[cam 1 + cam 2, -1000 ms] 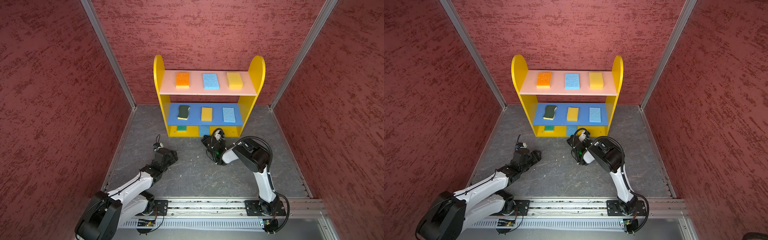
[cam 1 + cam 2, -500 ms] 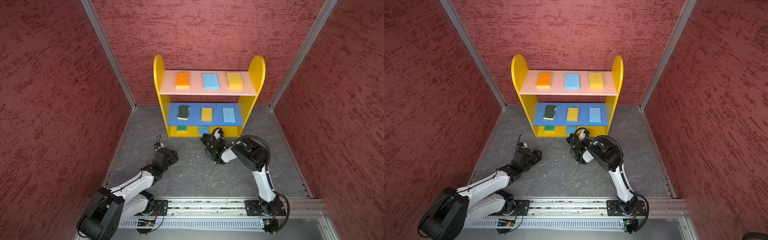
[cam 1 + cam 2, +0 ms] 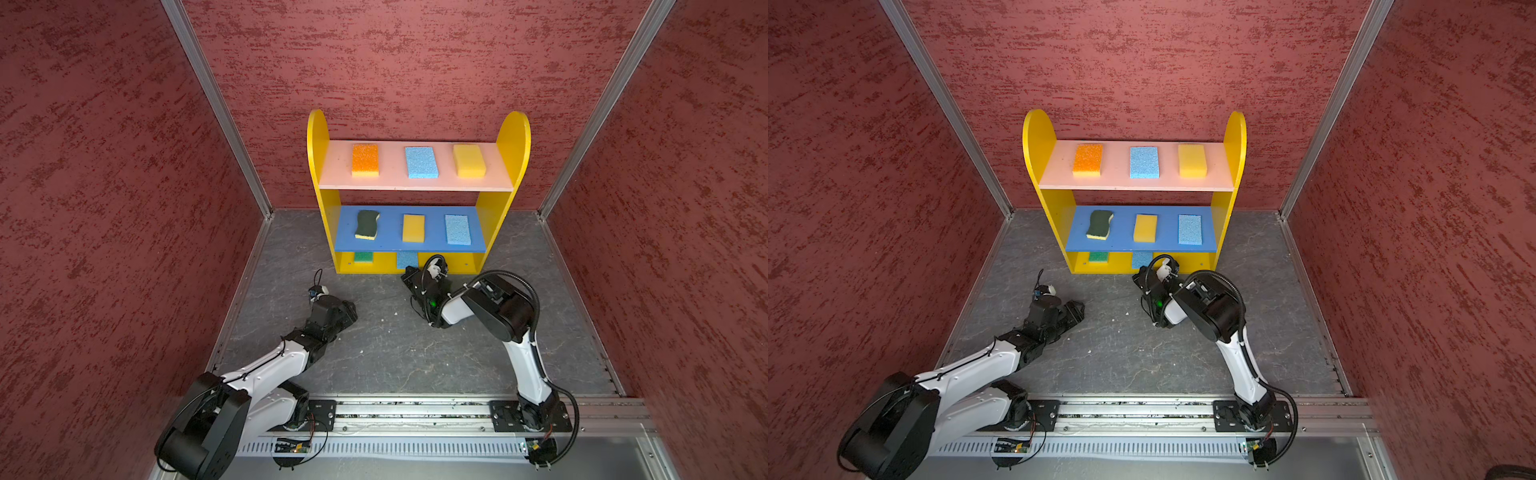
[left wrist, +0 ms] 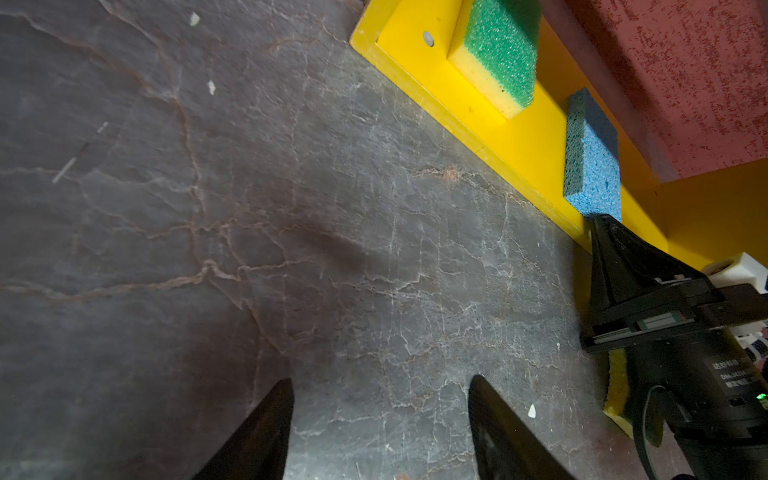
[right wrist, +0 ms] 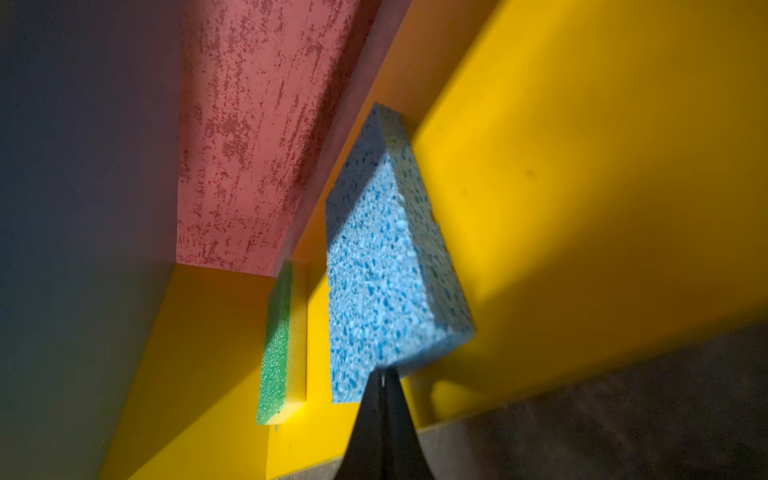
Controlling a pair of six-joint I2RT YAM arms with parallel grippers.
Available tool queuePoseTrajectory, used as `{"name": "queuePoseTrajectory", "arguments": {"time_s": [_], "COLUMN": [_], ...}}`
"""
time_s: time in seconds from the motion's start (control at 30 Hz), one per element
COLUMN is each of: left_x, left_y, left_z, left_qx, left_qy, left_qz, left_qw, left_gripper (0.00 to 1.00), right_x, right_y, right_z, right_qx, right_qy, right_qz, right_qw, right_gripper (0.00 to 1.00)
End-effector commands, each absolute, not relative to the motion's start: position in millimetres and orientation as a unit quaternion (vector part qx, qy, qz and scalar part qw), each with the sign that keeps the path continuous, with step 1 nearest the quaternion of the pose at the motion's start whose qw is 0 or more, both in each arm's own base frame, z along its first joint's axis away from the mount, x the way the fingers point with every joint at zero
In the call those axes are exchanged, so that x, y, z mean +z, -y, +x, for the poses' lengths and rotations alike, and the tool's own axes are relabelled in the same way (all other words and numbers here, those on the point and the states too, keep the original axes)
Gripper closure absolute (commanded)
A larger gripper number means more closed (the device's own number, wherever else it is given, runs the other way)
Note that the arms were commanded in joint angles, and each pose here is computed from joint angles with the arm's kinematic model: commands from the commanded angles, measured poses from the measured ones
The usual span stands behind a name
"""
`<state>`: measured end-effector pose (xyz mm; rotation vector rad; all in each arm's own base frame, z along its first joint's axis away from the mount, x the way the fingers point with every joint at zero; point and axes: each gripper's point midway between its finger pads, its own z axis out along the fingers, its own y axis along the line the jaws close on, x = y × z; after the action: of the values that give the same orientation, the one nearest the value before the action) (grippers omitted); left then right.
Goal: Place and organize the cleaning sponges onto the shelf
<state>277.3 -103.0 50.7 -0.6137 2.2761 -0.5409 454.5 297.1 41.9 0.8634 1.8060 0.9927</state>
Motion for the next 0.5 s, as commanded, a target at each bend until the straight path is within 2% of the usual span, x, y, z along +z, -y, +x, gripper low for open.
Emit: {"name": "queuePoseTrajectory", "arguments": {"time_s": [0.0, 0.47], "left_x": [52, 49], "left_y": [104, 108], "left_z": [279, 278], "left_qx": [-0.214, -0.209], "left_qy": [-0.877, -0.882], "left_qz": [-0.239, -0.233], "left_qw": [0.357, 0.351], "left_gripper": [0.33, 0.33], "right_x": [25, 11], "right_y": [-293, -278], "right_z": [457, 455], "right_qx": [0.384, 0.362], "right_qy": [-0.733, -0.734], "right_qz": [0.357, 0.379], "right_qw": [0.433, 0.432], "right_gripper": [1.00, 1.00]}}
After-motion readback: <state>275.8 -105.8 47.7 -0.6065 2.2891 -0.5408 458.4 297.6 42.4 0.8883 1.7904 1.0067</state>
